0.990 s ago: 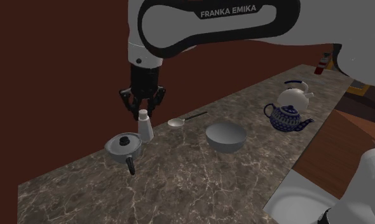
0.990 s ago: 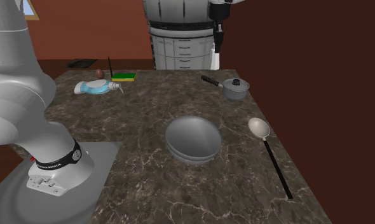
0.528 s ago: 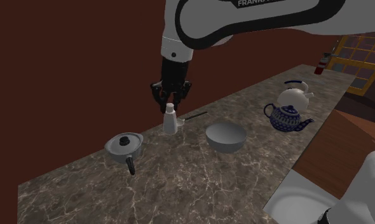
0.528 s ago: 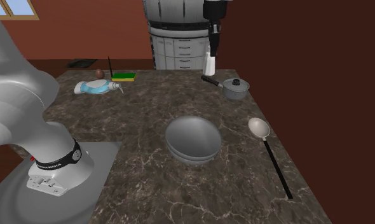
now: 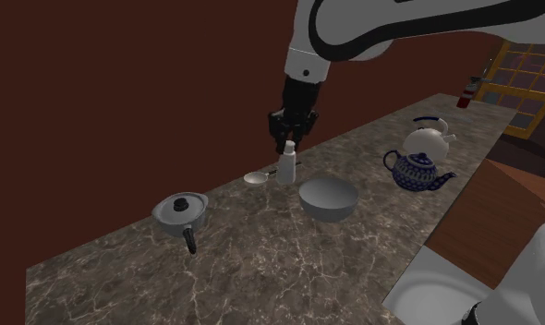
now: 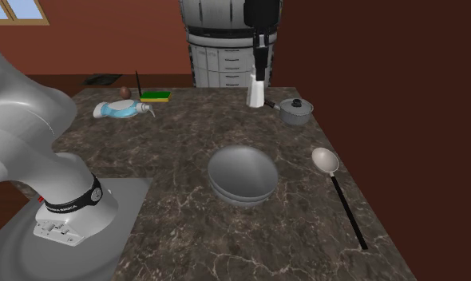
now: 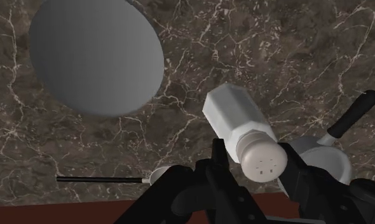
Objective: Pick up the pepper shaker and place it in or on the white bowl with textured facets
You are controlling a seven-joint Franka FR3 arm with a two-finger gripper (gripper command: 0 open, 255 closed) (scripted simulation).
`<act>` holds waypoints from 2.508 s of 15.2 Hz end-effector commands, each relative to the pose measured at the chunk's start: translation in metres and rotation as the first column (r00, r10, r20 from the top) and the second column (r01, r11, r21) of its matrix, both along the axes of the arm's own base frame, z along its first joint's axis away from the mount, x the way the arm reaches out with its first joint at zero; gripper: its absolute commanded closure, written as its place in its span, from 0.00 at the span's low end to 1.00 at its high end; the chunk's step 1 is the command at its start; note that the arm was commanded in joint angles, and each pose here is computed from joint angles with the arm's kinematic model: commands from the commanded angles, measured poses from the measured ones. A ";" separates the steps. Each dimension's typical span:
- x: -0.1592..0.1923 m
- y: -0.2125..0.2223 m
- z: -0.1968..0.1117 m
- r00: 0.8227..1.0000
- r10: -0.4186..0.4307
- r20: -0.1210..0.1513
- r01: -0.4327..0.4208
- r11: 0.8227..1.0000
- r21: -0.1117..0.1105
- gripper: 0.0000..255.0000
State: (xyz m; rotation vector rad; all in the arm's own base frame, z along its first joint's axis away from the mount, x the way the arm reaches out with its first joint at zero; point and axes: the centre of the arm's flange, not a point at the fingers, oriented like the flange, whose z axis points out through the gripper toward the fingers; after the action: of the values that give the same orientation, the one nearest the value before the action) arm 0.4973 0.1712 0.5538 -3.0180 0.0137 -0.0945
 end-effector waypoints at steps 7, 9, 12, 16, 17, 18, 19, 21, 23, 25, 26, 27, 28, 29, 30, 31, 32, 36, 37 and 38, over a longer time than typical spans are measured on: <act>-0.027 -0.103 0.011 1.000 0.001 0.000 -0.001 1.000 0.000 1.00; -0.034 -0.129 0.014 1.000 0.001 0.000 -0.001 1.000 0.000 1.00; -0.045 -0.166 0.017 1.000 0.001 0.000 -0.001 1.000 0.000 1.00; -0.045 -0.166 -0.004 1.000 0.001 0.000 -0.001 1.000 0.000 1.00; -0.045 -0.166 -0.009 1.000 0.001 0.000 -0.001 1.000 0.000 1.00; -0.045 -0.166 -0.014 1.000 0.001 0.000 -0.001 1.000 0.000 1.00; -0.045 -0.166 -0.020 1.000 0.001 0.000 -0.001 1.000 0.000 1.00; -0.045 -0.166 -0.030 1.000 0.001 0.000 -0.001 1.000 0.000 1.00; -0.045 -0.166 -0.041 1.000 0.001 0.000 -0.001 1.000 0.000 1.00; -0.045 -0.166 -0.051 1.000 0.001 0.000 -0.001 1.000 0.000 1.00; -0.045 -0.166 -0.057 1.000 0.001 0.000 -0.001 1.000 0.000 1.00; -0.045 -0.166 -0.062 1.000 0.001 0.000 -0.001 1.000 0.000 1.00; -0.045 -0.166 -0.067 1.000 0.001 0.000 -0.001 1.000 0.000 1.00; -0.045 -0.166 -0.072 1.000 0.001 0.000 -0.001 1.000 0.000 1.00; -0.045 -0.166 -0.078 1.000 0.001 0.000 -0.001 1.000 0.000 1.00; -0.045 -0.166 -0.083 1.000 0.001 0.000 -0.001 1.000 0.000 1.00; -0.045 -0.166 -0.090 1.000 0.001 0.000 -0.001 1.000 0.000 1.00; -0.045 -0.166 -0.090 1.000 0.001 0.000 -0.001 1.000 0.000 1.00; -0.045 -0.166 -0.090 1.000 0.001 0.000 -0.001 1.000 0.000 1.00; -0.045 -0.166 -0.090 1.000 0.001 0.000 -0.001 1.000 0.000 1.00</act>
State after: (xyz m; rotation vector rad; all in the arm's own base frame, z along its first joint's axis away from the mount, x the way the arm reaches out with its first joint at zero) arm 0.4522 0.0053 0.4634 -3.0176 0.0124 -0.0943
